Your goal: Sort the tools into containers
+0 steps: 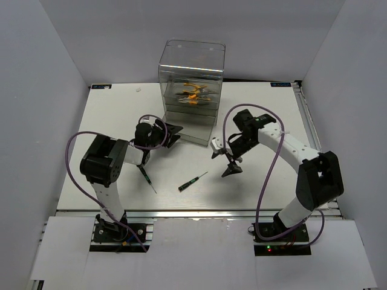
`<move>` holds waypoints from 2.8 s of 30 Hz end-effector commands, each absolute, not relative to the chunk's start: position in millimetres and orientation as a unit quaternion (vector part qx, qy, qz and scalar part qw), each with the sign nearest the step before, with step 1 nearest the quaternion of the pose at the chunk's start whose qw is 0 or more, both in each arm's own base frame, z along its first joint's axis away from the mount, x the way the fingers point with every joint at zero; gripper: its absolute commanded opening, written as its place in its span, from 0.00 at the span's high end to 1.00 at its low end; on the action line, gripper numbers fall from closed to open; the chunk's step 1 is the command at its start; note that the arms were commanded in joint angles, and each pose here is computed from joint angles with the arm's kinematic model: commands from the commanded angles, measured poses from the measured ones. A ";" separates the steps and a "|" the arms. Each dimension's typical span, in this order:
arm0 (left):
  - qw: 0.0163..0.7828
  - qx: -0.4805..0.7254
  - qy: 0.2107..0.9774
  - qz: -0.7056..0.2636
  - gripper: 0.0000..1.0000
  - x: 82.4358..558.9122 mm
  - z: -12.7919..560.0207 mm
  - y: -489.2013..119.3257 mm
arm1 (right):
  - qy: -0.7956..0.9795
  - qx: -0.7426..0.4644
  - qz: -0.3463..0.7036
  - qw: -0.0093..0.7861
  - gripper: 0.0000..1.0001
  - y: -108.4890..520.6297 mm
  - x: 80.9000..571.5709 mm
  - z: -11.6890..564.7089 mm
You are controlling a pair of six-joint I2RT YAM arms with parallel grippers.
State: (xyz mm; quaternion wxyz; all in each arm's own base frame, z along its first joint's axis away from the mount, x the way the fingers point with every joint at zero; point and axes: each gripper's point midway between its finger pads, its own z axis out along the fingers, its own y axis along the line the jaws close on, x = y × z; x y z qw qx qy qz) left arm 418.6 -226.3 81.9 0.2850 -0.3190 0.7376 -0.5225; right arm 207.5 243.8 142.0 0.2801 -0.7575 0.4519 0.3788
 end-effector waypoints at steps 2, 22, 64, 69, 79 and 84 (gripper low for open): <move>0.308 -0.263 0.735 -0.544 0.35 409.9 131.9 -227.8 | 0.400 -0.800 0.367 0.256 0.11 262.0 200.7 137.6; 0.394 -0.230 0.849 -0.267 0.32 313.7 152.5 -106.4 | 0.458 -0.824 0.264 0.202 0.27 361.6 210.5 55.6; 0.328 -0.161 0.929 -0.061 0.30 314.7 102.7 -37.3 | 0.564 -0.693 0.196 0.403 1.00 372.1 333.8 205.5; 0.324 -0.149 0.933 -0.053 0.30 323.5 97.6 -36.8 | 0.660 -0.578 0.133 0.461 1.00 365.8 411.3 207.7; 0.305 -0.128 0.943 -0.044 0.33 336.2 83.6 -36.8 | 0.693 -0.553 0.110 0.449 0.62 368.0 459.0 148.3; 0.291 -0.123 0.948 -0.038 0.35 338.9 73.5 -36.4 | 0.694 -0.553 0.121 0.444 0.38 368.8 463.4 148.8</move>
